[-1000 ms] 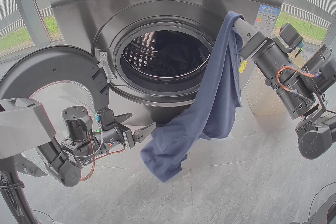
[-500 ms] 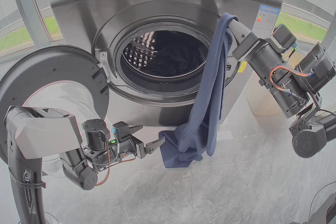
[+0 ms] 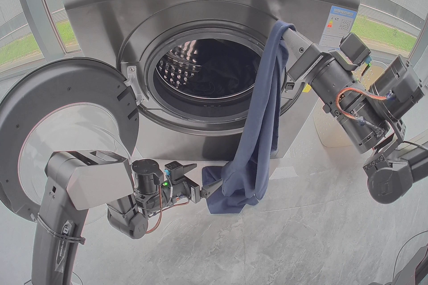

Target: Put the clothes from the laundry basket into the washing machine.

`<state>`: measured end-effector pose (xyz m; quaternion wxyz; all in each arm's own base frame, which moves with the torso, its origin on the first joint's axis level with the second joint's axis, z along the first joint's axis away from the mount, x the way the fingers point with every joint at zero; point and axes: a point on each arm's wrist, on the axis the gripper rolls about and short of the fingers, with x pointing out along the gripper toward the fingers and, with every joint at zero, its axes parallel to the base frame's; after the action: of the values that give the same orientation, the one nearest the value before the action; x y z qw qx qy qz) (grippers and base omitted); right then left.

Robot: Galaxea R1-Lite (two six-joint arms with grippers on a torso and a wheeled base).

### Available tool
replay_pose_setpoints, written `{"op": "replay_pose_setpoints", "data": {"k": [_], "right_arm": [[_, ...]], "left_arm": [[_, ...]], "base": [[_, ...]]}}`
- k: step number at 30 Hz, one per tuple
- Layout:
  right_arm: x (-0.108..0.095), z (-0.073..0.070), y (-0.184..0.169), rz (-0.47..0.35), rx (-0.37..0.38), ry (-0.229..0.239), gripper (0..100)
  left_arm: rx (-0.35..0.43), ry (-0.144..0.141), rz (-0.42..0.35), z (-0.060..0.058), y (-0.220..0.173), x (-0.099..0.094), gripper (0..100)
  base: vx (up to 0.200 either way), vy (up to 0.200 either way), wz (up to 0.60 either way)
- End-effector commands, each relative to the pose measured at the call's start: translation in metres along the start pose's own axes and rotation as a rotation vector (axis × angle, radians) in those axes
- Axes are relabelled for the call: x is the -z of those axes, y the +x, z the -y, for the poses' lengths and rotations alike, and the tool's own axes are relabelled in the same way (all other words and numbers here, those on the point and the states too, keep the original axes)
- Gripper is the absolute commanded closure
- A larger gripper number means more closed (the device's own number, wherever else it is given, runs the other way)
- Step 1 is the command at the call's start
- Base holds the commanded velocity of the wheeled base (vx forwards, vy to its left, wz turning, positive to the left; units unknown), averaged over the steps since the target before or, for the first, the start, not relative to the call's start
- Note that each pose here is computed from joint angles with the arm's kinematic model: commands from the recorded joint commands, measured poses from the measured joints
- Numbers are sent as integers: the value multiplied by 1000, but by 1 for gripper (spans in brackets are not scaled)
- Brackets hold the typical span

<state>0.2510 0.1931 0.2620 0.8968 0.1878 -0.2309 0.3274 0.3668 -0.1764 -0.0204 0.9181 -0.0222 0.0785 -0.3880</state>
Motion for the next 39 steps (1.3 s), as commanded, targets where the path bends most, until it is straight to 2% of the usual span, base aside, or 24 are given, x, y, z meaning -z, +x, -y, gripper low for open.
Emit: {"op": "replay_pose_setpoints", "data": {"k": [1,9,15,17,20,21,22,27,30,33,34,39], "right_arm": [[3,-4,0,-16,-10,8,100],[6,-5,-1,-20,-8,12,100],[7,-5,-2,-23,-7,12,100],[7,-5,-3,-25,-7,12,100],[9,-5,-4,-29,-6,12,100],[9,-5,-4,-31,-6,12,100],[10,-5,-5,-34,-5,12,100],[10,-5,-5,-34,-6,14,100],[7,-5,-5,-28,-6,14,100],[7,-5,-5,-28,-6,14,100],[7,-4,-5,-27,-4,12,100],[7,-1,-6,-28,5,7,100]], "left_arm": [[17,-1,-13,-2,17,24,0],[60,15,48,1,51,35,0],[67,17,57,-4,71,38,0],[68,12,64,-6,78,38,0],[78,-2,72,-4,86,37,0],[89,-22,85,0,92,35,0],[94,-30,92,2,96,35,100],[84,-27,107,-2,109,35,100],[64,-28,153,-4,118,27,100],[37,-43,196,-5,121,15,100],[26,-53,212,-5,120,8,100],[-12,-45,270,-6,94,-45,100]], "base": [[0,0,0],[0,0,0],[0,0,0],[0,0,0],[0,0,0],[0,0,0],[0,0,0],[0,0,0],[0,0,0],[0,0,0],[0,0,0],[0,0,0]]}}
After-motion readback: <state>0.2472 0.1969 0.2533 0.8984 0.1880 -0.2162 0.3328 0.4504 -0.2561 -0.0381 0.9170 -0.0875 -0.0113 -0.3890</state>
